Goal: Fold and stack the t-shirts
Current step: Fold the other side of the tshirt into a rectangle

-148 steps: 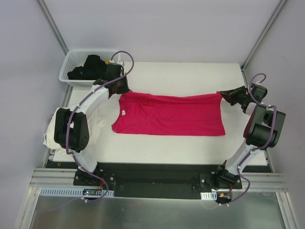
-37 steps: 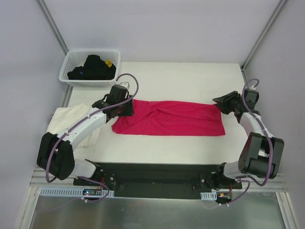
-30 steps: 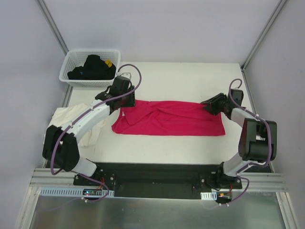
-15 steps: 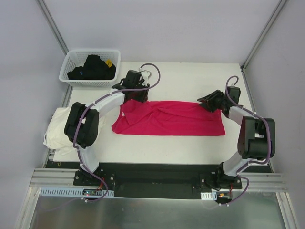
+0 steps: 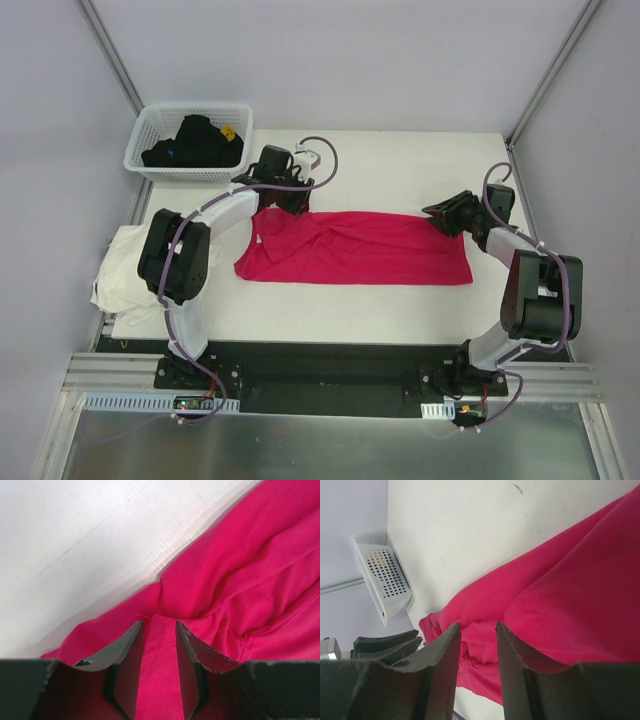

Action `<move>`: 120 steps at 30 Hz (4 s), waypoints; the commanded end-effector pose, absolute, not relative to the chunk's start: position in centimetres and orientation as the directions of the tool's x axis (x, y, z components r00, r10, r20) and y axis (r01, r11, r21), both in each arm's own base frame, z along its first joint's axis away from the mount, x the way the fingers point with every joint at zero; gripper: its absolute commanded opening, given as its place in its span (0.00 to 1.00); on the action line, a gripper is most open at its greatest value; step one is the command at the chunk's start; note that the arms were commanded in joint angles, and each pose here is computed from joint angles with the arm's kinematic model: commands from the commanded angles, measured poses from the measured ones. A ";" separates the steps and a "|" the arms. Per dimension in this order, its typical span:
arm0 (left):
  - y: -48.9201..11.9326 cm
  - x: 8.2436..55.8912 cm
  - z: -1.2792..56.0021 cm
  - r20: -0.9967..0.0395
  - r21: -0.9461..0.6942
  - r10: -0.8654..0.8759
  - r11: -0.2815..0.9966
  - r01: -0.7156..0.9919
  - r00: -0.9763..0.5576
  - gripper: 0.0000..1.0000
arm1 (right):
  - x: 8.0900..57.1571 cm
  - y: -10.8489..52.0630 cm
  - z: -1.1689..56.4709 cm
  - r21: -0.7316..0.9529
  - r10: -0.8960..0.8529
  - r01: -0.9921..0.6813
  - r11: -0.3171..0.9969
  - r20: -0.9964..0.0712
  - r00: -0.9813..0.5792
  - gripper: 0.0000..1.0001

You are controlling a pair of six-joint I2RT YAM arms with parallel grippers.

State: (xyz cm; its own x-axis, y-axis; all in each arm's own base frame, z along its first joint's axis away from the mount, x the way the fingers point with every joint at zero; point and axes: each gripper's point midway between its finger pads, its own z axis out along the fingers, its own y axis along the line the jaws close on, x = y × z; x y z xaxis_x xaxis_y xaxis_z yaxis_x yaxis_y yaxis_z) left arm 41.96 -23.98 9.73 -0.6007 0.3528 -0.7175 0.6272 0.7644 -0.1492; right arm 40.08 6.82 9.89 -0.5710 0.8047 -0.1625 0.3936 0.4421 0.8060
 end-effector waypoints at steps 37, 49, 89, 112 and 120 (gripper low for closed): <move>-24.1 41.3 6.7 -0.625 -0.264 0.442 0.656 0.707 -0.643 0.28 | 39.5 4.1 11.3 0.831 0.831 0.365 0.419 -0.189 -0.523 0.36; -24.0 41.1 6.5 -0.610 -0.275 0.441 0.662 0.698 -0.658 0.00 | 39.4 3.7 11.0 0.831 0.836 0.374 0.412 -0.182 -0.517 0.35; -26.1 31.1 8.7 -0.525 -0.272 0.435 0.729 0.629 -0.732 0.00 | 39.6 4.0 11.2 0.851 0.841 0.355 0.387 -0.167 -0.515 0.34; -26.2 30.0 8.5 -0.534 -0.087 0.512 0.758 0.646 -0.673 0.14 | 39.2 4.1 10.7 0.848 0.838 0.362 0.389 -0.162 -0.521 0.34; -24.8 32.8 9.2 -0.550 0.075 0.560 0.772 0.631 -0.620 0.26 | 39.4 4.1 10.6 0.847 0.836 0.359 0.391 -0.164 -0.523 0.34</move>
